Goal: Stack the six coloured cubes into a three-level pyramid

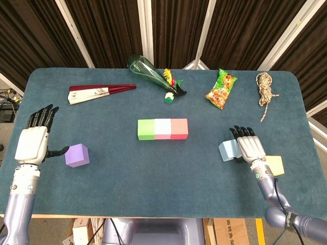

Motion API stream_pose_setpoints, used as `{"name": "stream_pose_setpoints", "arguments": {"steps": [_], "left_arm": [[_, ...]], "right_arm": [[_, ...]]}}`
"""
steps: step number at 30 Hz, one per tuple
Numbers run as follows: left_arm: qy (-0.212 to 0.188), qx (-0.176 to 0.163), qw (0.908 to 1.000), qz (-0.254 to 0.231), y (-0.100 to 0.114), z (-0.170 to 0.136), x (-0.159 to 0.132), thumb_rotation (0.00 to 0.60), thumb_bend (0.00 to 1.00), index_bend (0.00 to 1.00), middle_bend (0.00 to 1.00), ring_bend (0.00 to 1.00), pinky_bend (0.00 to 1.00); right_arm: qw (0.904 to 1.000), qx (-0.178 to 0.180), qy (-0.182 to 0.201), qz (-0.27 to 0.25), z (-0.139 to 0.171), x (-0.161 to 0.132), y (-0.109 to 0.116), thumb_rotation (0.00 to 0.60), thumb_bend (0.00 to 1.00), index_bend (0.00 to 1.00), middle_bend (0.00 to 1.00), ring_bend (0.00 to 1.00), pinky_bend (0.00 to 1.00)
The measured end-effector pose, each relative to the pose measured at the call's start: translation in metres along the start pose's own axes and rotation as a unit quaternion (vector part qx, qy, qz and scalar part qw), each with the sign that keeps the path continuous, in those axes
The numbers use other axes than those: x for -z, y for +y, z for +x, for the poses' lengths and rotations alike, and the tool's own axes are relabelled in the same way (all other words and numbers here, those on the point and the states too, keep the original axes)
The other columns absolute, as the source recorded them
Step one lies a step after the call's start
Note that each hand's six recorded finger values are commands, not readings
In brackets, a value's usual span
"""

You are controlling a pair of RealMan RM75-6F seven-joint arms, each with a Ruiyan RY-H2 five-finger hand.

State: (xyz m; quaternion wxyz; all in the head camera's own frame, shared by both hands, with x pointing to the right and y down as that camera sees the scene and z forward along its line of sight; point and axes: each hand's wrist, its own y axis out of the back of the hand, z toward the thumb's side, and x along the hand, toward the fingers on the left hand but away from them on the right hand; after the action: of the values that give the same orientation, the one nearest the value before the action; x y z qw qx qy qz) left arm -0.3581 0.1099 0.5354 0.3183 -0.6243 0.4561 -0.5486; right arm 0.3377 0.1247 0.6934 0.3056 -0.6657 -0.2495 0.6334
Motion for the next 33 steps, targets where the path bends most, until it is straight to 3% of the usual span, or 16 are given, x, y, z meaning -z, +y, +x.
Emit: {"name": "stream_pose_setpoints", "arguments": {"steps": [19,33], "left_arm": [[0.002,0.004,1.0000,-0.004,-0.001,0.001,0.003,0.600,0.03,0.00,0.00,0.00,0.00],[0.003,0.007,0.9999,-0.008,-0.002,0.001,0.003,0.600,0.03,0.00,0.00,0.00,0.00]], "right_arm": [[1.0000,-0.004,0.001,-0.007,-0.007,-0.022,0.000,0.600,0.22,0.00,0.00,0.00,0.00],[0.9997,-0.015,-0.016,-0.005,-0.008,-0.016,-0.001,0.600,0.22,0.00,0.00,0.00,0.00]]}}
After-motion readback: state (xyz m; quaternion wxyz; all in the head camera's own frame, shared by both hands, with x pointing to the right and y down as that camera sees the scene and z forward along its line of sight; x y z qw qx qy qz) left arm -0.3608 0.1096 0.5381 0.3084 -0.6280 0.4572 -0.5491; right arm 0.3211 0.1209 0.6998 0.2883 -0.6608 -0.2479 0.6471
